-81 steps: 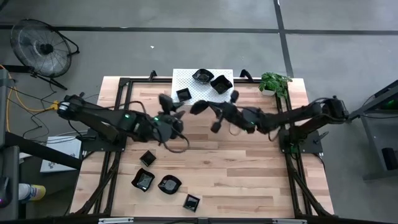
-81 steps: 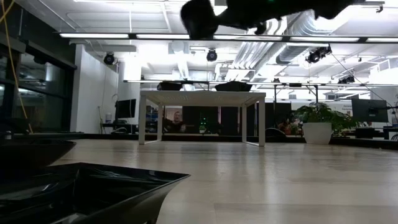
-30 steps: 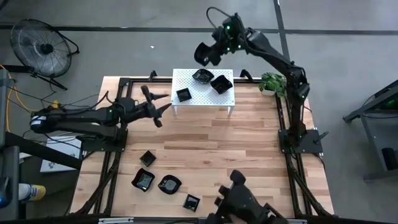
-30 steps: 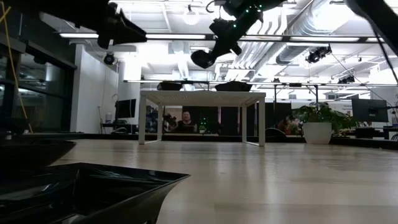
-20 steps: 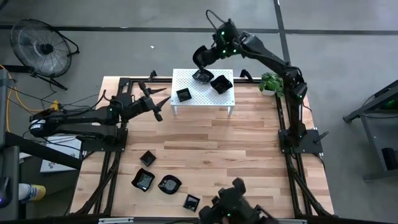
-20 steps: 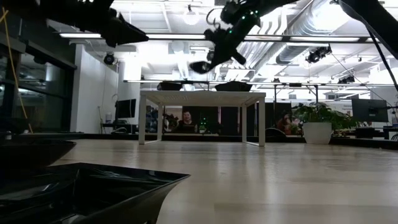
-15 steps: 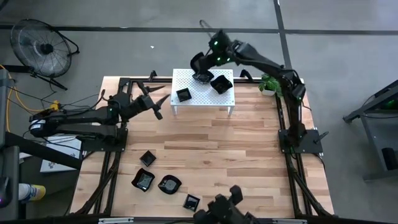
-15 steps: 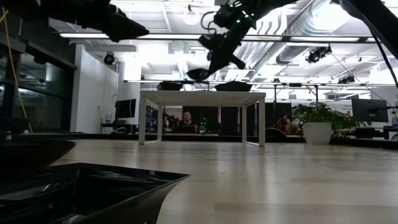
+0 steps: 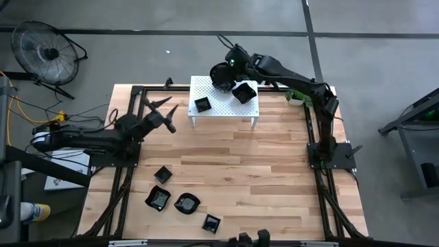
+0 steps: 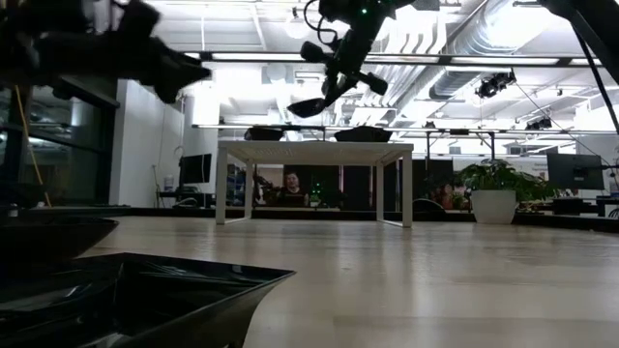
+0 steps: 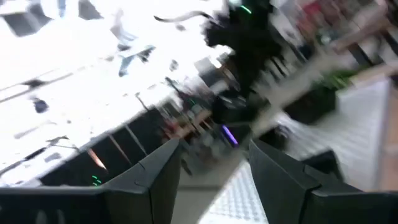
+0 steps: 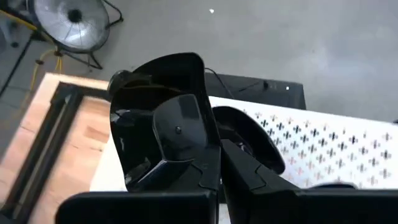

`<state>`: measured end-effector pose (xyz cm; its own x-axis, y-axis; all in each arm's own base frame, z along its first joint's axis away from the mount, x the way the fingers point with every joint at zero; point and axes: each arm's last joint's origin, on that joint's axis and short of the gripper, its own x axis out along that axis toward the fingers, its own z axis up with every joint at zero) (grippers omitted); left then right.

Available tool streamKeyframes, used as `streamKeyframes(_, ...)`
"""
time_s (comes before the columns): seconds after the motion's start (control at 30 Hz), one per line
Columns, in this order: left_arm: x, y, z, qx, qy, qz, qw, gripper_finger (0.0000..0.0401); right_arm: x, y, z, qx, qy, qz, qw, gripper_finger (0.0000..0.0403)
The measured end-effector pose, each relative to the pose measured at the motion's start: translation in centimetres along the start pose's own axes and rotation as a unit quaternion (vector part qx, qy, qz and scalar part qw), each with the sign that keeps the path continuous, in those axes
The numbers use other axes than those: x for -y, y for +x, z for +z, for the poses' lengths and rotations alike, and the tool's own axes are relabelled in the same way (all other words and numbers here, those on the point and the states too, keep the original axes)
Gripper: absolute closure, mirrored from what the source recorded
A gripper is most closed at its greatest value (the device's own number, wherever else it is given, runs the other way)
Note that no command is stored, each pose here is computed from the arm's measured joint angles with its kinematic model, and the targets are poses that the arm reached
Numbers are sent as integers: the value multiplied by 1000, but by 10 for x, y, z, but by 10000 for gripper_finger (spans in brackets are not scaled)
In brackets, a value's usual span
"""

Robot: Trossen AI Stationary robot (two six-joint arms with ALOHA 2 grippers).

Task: Pick & Place Mini shaped plates
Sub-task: Stack the black leaf-shaped plate on top of the black leaf-shaped plate on the shelf

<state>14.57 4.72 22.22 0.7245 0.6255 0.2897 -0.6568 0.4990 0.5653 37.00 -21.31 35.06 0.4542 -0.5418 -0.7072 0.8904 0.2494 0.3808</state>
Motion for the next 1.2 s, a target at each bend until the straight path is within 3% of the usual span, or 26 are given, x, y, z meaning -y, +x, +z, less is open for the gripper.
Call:
streamKeyframes(0.2,0,-19,-12,55,-3,34,998,217,-6,-5,-11,35,58,-42,997,403)
streamKeyframes(0.37,3,-20,-10,95,0,-13,995,217,-17,-12,-26,75,111,-59,989,403)
streamKeyframes(0.6,4,-21,-7,140,-30,-48,989,217,-38,-26,-52,189,184,-78,961,403)
streamKeyframes(0.9,5,-21,-8,140,-62,-62,986,217,-45,4,-68,149,227,-67,960,402)
streamKeyframes(1.2,6,-21,-8,146,-86,-77,982,217,-46,6,-75,148,240,-71,957,389)
